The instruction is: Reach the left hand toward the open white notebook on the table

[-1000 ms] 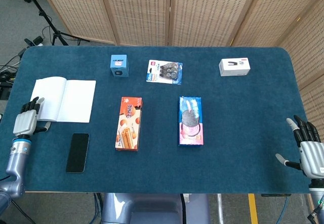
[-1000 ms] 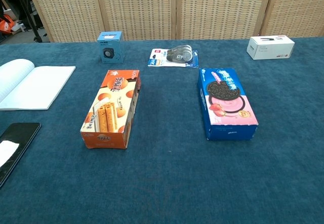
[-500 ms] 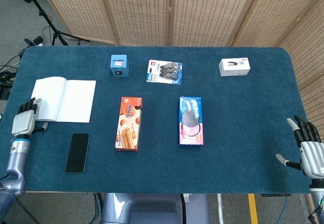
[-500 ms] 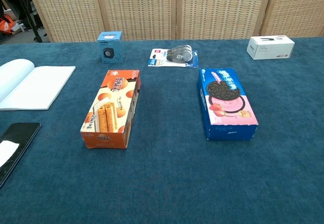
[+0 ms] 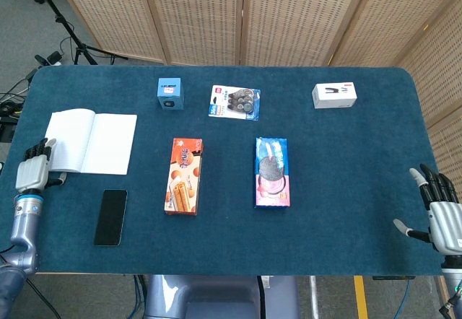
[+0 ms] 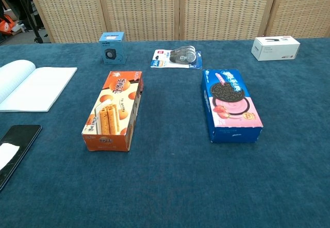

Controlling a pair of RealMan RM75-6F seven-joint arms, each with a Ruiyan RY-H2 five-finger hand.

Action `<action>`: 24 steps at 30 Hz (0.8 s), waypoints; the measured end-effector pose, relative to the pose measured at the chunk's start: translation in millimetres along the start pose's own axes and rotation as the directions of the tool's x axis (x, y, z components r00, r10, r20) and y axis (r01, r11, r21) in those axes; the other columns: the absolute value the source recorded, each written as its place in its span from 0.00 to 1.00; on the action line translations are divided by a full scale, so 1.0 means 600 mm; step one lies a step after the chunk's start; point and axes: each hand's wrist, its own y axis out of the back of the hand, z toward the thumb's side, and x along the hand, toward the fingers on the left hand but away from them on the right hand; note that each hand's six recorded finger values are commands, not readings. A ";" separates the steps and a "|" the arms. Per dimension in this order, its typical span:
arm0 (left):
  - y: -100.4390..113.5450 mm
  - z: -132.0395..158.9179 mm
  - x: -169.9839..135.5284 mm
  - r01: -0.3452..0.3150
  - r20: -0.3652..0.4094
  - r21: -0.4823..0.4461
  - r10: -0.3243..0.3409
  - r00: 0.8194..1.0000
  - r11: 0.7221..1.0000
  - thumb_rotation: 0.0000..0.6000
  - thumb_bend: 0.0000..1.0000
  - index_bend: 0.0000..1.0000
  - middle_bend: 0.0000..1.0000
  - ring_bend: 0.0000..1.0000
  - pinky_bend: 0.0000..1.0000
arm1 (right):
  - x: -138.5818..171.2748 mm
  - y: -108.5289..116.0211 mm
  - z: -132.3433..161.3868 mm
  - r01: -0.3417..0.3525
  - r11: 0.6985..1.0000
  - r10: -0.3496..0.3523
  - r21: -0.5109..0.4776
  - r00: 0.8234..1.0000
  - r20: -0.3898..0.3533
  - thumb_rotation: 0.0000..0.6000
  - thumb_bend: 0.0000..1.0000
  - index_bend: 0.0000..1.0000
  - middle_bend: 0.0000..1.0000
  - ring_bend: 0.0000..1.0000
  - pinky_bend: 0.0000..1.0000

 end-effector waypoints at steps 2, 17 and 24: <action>0.002 0.000 0.000 -0.006 0.001 0.000 0.006 1.000 1.000 1.00 0.36 0.00 0.00 0.00 0.00 | 0.000 0.000 0.000 0.000 1.000 0.000 0.000 1.000 -0.001 1.00 0.00 0.00 0.00 0.00 0.00; 0.020 0.009 -0.002 -0.069 0.039 0.052 0.067 0.997 0.996 1.00 0.53 0.00 0.00 0.00 0.00 | 0.000 -0.002 0.002 -0.004 1.000 0.004 -0.001 1.000 -0.003 1.00 0.00 0.00 0.00 0.00 0.00; 0.069 0.055 -0.017 -0.243 0.219 0.198 0.199 0.955 0.949 1.00 0.54 0.00 0.00 0.00 0.00 | -0.001 -0.001 0.000 -0.001 1.000 0.001 -0.005 1.000 0.003 1.00 0.00 0.00 0.00 0.00 0.00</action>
